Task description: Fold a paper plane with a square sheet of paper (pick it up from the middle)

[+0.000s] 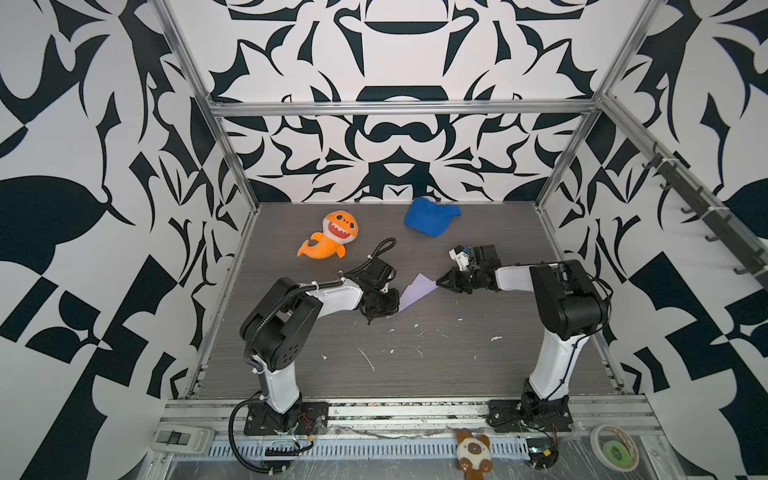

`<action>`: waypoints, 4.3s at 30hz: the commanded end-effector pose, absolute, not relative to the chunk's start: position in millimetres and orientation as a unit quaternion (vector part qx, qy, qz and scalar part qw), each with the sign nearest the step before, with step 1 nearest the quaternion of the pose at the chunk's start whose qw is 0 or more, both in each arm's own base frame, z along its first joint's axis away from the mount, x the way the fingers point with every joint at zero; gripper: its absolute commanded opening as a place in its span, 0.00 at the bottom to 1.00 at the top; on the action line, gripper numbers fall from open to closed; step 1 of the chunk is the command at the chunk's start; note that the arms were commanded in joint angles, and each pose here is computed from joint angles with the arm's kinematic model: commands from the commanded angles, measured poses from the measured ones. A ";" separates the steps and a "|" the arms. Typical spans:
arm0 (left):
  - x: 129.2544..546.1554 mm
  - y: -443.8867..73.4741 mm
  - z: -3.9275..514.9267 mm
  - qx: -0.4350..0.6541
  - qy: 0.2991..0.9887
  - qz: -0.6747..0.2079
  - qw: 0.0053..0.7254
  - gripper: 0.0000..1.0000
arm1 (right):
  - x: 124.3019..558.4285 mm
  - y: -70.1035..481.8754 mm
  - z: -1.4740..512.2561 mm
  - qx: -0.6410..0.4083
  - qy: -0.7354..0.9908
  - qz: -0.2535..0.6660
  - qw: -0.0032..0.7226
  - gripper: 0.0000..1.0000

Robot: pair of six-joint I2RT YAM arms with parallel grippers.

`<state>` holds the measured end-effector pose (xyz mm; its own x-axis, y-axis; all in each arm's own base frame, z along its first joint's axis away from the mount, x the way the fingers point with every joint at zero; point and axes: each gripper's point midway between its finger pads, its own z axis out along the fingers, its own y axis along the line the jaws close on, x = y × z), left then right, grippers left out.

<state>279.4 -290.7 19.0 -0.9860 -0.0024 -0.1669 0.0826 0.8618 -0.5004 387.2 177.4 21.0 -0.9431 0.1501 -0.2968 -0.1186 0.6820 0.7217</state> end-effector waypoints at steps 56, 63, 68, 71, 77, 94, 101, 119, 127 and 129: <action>250.0 -245.0 -28.4 0.005 0.988 -0.155 0.009 0.00 | 331.4 263.2 23.2 -0.157 0.960 0.228 0.039 0.00; 249.3 -243.9 -28.8 0.004 0.988 -0.153 0.009 0.00 | 339.8 235.7 17.3 -0.154 0.971 0.180 0.040 0.00; 249.4 -244.1 -27.9 0.004 0.988 -0.154 0.010 0.00 | 352.0 212.0 15.6 -0.134 0.978 0.155 0.046 0.00; 249.1 -244.1 -28.4 0.004 0.988 -0.154 0.008 0.00 | 360.7 196.2 15.0 -0.120 0.981 0.140 0.052 0.00; 249.5 -244.4 -28.0 0.005 0.988 -0.154 0.008 0.00 | 376.9 168.6 14.3 -0.085 0.989 0.107 0.064 0.00; 251.2 -248.6 -27.0 0.006 0.987 -0.161 0.006 0.00 | 346.2 231.0 92.0 -0.114 0.958 0.217 0.151 0.00; 253.8 -252.6 -25.2 0.007 0.986 -0.167 0.007 0.00 | 321.4 289.6 91.1 -0.149 0.936 0.295 0.120 0.00; 255.2 -253.7 -20.1 0.008 0.985 -0.172 0.011 0.00 | 323.7 300.7 40.0 -0.149 0.947 0.275 0.068 0.00; 251.1 -252.6 -14.4 0.009 0.985 -0.173 0.005 0.00 | 320.2 283.6 15.7 -0.140 0.964 0.221 0.044 0.00; 248.3 -250.8 -11.6 0.010 0.985 -0.170 -0.001 0.00 | 318.9 279.8 10.5 -0.137 0.968 0.209 0.037 0.00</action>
